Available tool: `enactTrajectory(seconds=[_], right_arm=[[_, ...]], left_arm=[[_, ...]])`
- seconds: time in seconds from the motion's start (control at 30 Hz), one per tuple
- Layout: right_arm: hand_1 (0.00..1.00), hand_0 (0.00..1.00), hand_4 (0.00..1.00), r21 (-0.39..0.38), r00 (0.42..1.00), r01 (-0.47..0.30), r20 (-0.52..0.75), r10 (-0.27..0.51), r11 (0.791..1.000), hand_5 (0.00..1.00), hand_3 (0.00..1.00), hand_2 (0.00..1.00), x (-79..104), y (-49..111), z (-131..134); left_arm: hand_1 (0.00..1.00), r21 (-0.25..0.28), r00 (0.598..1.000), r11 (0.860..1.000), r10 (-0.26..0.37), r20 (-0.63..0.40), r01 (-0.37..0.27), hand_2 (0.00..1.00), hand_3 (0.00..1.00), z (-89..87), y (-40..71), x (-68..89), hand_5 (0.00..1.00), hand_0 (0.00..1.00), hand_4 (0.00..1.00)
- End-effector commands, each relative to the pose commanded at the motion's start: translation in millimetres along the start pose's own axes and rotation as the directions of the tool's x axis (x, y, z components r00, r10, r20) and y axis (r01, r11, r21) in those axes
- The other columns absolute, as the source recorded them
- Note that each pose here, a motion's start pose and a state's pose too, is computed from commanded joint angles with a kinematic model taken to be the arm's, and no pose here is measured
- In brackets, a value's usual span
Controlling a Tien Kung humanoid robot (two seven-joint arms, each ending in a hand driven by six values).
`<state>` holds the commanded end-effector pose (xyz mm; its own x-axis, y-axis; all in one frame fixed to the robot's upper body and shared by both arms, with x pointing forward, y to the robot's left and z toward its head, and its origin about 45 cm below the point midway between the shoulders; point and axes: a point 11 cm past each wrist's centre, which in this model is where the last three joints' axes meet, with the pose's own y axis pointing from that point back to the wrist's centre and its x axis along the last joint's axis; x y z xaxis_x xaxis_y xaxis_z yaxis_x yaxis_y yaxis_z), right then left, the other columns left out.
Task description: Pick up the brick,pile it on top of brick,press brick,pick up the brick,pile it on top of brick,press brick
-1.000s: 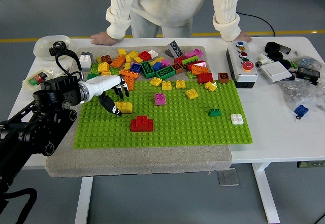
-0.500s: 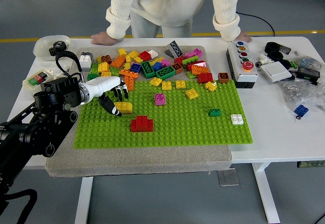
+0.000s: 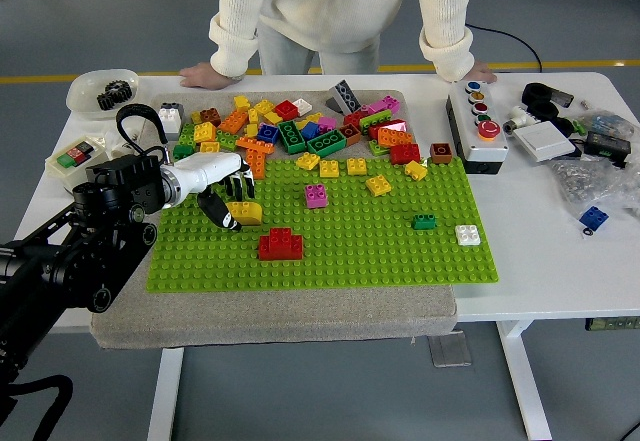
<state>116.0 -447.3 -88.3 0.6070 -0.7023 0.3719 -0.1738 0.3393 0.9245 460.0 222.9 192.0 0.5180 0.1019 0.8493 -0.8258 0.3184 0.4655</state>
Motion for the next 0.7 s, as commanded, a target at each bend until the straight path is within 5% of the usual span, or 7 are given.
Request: enactTrajectory(seconds=[0.7], right_arm=[[0.654,0.740,0.820,0.001,1.000,-0.003,0.007,0.003,1.000,0.342,0.593,0.721,1.4,0.1,-1.1]], left_arm=[[0.460,0.002,1.000,1.000,0.010,0.028,-0.010,0.459,0.525,1.2,-1.0,2.8,0.002,0.546,0.965]])
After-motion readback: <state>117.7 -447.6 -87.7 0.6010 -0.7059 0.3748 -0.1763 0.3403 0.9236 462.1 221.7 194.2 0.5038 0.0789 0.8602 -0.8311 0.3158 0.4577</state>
